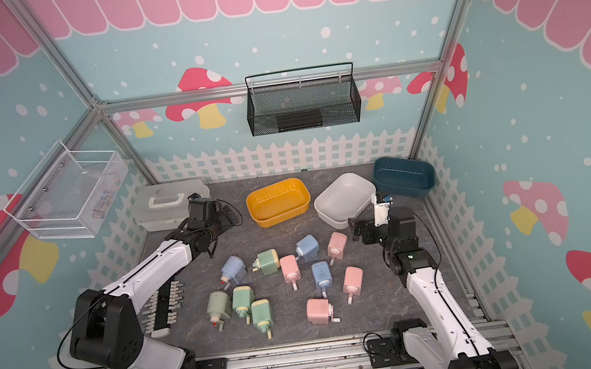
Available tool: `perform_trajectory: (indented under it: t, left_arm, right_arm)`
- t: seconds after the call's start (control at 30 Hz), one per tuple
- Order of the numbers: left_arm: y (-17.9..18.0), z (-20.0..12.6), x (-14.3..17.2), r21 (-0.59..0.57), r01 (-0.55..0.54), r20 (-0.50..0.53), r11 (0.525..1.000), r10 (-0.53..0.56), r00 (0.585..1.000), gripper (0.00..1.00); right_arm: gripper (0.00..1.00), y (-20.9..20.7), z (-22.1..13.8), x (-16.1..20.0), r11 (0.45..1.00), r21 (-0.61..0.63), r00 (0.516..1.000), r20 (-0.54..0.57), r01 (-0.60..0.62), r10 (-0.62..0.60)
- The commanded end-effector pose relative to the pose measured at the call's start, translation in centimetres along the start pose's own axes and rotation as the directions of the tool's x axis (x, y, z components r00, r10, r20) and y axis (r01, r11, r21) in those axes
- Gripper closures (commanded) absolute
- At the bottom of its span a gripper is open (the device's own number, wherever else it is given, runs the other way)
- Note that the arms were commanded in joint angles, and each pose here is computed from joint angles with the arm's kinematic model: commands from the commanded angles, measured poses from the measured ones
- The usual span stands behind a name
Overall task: Place the pencil sharpeners by color into the storage box
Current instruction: Move the storage box to the center of the board.
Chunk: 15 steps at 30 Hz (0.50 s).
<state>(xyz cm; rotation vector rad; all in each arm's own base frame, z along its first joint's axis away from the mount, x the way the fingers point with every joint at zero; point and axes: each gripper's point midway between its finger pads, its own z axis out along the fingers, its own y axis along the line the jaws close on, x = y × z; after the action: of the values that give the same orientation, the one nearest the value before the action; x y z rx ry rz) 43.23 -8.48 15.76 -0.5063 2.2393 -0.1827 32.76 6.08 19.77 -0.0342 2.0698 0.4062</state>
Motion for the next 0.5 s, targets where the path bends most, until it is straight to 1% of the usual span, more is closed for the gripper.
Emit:
perform_trajectory:
  t: [0.0,0.03,0.17,0.3,0.4,0.47]
  left_arm:
    - [-1.9,0.8,0.2,0.052,0.006,-0.04,0.999,-0.004,0.999,0.01]
    - [-2.4,1.1,0.3,0.063,0.0,-0.045,0.998,0.003,0.999,0.01]
    - [-2.5,2.8,0.3,0.022,0.011,-0.047,1.0,-0.01,0.999,0.02]
    - [-3.6,4.8,1.4,0.038,0.004,-0.099,0.999,0.0,0.995,0.03]
    - [-4.7,5.7,1.8,0.042,-0.021,-0.11,0.999,0.025,0.994,0.04]
    - [-5.2,6.4,1.9,0.023,-0.044,-0.112,0.999,0.046,0.993,0.05]
  right_arm:
    - [0.01,0.8,0.0,0.5,0.999,-0.035,0.997,-0.067,-0.028,0.026]
    - [0.01,0.8,0.0,0.5,0.999,-0.033,0.997,-0.074,-0.022,0.019]
    - [0.01,1.2,-0.3,-0.2,0.999,-0.048,0.997,-0.08,0.006,-0.01]
    - [0.01,1.6,-0.7,-0.1,0.998,-0.066,0.997,-0.082,0.008,-0.014]
    - [0.01,1.8,-1.0,-0.1,0.997,-0.073,0.997,-0.075,0.004,-0.009]
    - [0.02,1.7,-1.1,0.0,0.998,-0.064,0.998,-0.067,0.002,-0.006]
